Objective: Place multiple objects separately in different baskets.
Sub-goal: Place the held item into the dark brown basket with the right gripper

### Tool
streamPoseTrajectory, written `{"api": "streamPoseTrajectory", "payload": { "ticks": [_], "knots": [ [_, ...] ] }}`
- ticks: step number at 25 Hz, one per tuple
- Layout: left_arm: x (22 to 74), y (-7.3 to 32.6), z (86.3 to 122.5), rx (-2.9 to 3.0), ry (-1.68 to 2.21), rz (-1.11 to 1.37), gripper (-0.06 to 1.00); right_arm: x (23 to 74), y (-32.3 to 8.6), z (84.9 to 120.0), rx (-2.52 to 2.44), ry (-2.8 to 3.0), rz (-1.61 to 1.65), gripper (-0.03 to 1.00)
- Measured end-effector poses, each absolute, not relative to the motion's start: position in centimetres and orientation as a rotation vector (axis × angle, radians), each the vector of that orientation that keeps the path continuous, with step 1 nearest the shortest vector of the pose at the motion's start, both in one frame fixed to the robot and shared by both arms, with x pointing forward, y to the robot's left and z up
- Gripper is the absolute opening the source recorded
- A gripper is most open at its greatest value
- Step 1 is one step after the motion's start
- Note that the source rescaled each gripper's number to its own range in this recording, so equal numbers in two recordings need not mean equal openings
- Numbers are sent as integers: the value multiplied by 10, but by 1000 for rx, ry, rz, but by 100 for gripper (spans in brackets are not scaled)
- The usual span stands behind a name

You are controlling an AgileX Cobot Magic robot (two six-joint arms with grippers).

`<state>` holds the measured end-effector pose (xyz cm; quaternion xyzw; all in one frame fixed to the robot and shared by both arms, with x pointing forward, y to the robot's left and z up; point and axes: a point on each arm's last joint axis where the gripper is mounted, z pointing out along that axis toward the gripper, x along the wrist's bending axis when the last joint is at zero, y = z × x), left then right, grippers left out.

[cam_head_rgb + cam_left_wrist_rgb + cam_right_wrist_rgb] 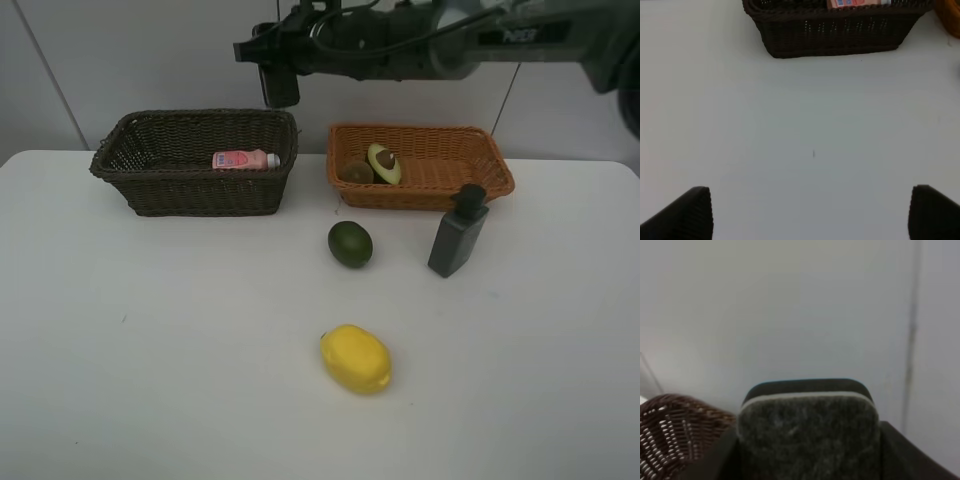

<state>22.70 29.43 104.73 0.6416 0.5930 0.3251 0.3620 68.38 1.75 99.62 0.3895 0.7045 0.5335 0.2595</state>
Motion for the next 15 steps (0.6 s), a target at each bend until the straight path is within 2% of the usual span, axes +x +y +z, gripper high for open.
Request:
{"api": "streamPoseTrajectory", "payload": {
  "ticks": [7, 8, 10, 11, 13, 15],
  "knots": [
    [227, 294, 1047, 1652, 1527, 837, 100, 677, 40, 993, 1013, 1932, 1475, 29],
    [227, 294, 1047, 1652, 1527, 837, 100, 677, 40, 994, 1009, 1931, 1476, 35],
    [227, 294, 1047, 1652, 1527, 837, 100, 677, 40, 995, 1006, 1931, 1475, 68],
    [227, 294, 1047, 1652, 1527, 837, 100, 677, 40, 994, 1007, 1932, 1474, 81],
    [227, 294, 1047, 1652, 1527, 837, 100, 676, 40, 992, 1017, 1958, 1454, 92],
    [227, 294, 1047, 1652, 1527, 837, 100, 675, 40, 990, 1027, 1982, 1435, 96]
  ]
}}
